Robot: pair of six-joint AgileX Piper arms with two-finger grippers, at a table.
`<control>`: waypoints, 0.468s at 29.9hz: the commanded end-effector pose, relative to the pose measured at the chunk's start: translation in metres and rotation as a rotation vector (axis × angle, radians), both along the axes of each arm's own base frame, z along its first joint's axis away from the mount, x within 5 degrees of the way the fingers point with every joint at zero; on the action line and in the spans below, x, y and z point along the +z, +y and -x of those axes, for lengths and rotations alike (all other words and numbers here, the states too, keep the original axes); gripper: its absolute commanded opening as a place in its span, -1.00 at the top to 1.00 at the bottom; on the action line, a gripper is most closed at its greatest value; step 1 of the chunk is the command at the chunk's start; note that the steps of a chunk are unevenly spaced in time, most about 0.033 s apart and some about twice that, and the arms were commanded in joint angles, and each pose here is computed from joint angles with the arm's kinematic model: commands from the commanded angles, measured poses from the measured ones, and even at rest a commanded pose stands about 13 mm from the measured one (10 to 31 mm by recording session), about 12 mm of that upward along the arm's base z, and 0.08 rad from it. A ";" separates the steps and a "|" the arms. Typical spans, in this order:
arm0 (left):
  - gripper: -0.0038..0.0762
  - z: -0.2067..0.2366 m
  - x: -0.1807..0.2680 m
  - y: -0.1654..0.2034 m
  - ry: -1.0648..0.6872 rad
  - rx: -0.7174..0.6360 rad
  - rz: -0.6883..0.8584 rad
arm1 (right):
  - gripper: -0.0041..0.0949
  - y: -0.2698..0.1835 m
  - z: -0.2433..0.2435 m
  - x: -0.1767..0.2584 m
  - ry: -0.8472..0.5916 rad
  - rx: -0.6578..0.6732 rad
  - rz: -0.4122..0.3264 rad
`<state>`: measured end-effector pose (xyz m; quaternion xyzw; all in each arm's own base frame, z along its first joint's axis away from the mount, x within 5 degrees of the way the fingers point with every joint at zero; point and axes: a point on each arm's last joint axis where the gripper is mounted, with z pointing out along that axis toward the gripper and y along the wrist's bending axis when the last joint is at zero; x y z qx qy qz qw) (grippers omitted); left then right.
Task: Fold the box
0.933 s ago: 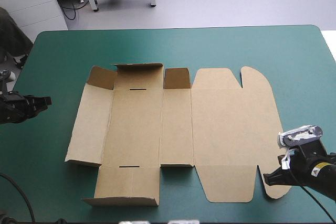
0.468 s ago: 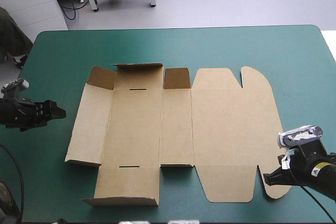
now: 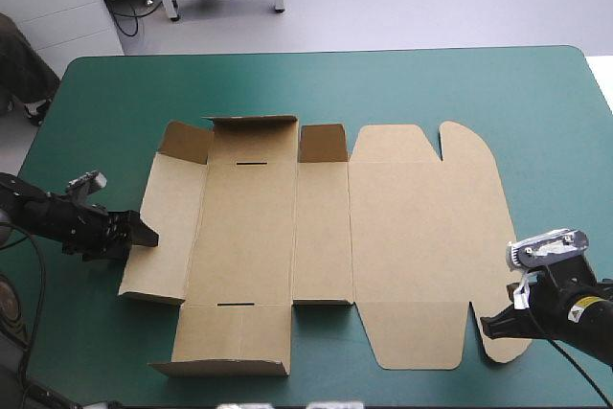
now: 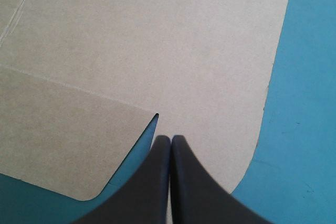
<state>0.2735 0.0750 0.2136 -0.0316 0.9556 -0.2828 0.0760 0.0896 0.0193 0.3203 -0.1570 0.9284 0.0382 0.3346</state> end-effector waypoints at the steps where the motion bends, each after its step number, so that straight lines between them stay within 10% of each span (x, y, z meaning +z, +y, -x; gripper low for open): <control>1: -0.42 0.007 0.011 -0.020 0.018 -0.077 0.094 | 0.96 -0.001 -0.003 0.009 -0.061 -0.016 -0.007; 14: -0.42 0.012 0.002 -0.043 0.042 -0.135 0.145 | 0.96 -0.001 -0.003 0.009 -0.059 -0.015 -0.007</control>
